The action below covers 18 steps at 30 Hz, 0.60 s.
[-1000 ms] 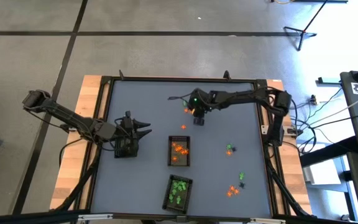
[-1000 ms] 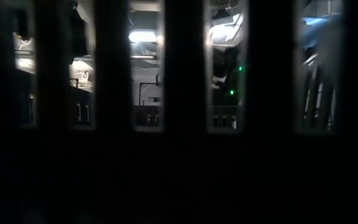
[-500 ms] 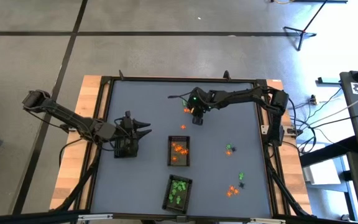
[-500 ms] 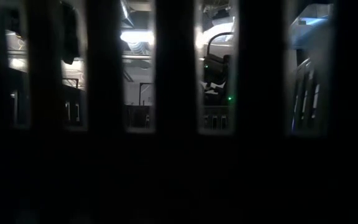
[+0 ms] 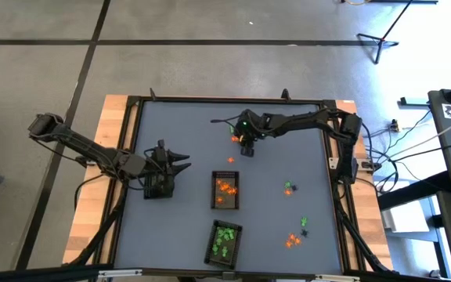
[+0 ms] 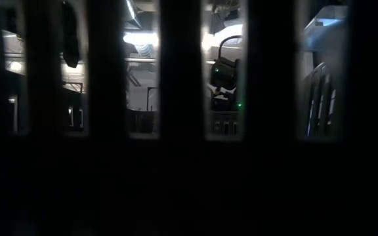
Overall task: Sort Halloween decoration
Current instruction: Put the orange spider toy into the top right black basket
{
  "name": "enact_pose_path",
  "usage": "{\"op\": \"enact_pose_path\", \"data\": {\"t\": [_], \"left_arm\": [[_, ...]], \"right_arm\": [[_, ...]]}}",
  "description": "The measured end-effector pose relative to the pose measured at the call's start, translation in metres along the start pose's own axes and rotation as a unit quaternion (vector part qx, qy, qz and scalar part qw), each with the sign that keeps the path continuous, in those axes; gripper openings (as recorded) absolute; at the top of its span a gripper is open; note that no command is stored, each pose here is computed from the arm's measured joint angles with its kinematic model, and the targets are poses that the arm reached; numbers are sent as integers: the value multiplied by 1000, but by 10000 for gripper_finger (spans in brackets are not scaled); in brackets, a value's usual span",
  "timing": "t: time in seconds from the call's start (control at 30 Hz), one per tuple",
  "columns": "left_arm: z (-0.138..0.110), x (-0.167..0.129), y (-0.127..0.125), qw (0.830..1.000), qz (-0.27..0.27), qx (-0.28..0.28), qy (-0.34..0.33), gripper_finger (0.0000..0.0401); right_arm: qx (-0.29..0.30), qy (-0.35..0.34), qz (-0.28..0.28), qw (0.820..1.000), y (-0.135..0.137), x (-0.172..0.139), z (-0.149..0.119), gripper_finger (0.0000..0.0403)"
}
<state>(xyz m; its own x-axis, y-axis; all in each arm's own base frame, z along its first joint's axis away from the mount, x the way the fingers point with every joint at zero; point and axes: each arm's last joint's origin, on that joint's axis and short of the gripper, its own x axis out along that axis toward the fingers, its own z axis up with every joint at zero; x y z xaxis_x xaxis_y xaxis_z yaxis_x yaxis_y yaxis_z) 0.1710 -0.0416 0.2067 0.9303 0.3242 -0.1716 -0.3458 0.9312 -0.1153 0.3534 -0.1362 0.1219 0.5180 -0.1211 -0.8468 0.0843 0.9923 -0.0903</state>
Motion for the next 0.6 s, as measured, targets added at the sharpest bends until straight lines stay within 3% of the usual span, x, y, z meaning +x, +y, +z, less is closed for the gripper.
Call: {"op": "enact_pose_path", "data": {"t": [0.23,0.53,0.6], "left_arm": [[0,0,0,1000,0,0,0,124],[0,0,0,1000,0,0,0,124],[0,0,0,1000,0,0,0,124]], "right_arm": [[4,-6,4,1000,0,0,1,154],[5,4,13,1000,2,0,-1,16],[5,6,13,1000,2,0,-1,8]]}}
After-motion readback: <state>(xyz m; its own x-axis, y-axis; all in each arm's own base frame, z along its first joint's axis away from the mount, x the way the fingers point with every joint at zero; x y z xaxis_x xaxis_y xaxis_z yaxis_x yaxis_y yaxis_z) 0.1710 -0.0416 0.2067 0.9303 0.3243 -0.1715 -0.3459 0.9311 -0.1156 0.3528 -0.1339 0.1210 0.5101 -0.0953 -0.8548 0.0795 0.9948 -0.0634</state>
